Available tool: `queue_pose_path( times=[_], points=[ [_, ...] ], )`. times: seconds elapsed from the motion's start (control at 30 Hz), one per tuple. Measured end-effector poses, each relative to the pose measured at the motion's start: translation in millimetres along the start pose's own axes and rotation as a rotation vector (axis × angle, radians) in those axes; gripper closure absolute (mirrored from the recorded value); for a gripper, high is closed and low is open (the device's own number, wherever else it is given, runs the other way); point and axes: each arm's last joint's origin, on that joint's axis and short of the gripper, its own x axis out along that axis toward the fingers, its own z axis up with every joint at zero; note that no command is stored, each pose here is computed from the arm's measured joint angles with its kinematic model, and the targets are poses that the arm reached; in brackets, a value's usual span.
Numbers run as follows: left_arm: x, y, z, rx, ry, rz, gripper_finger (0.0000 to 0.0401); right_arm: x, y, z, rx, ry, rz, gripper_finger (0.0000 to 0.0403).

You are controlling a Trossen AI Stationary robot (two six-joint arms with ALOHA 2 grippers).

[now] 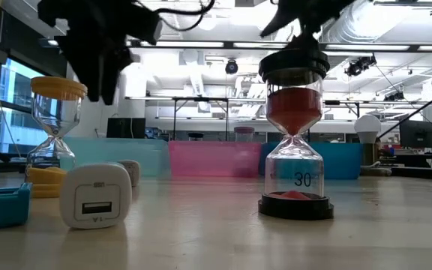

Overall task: Pick & Place Office items
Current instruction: Put the purple digital clock into the green bin

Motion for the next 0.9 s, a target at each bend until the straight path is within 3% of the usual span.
queue_pose_path(
  times=[0.23, 0.43, 0.77, 0.9],
  points=[
    [-4.8, -8.6, -16.6, -0.004, 0.100, 0.039, 0.0147, -5.2, 59.4, -16.9, -0.063, -0.041, 0.145, 0.0041],
    [-26.3, -28.1, -36.4, 0.059, 0.037, 0.002, 0.0147, -20.8, 100.3, -28.8, -0.202, -0.175, 0.141, 0.0041],
    [-67.4, -54.4, -80.8, 0.163, -0.153, -0.030, 0.0147, -23.5, 127.4, -44.1, -0.308, -0.197, 0.189, 0.0041],
    [-70.2, -64.8, -90.1, 0.115, -0.164, -0.046, 0.0147, -18.3, 128.3, -46.6, -0.309, -0.185, 0.173, 0.0041]
  ],
)
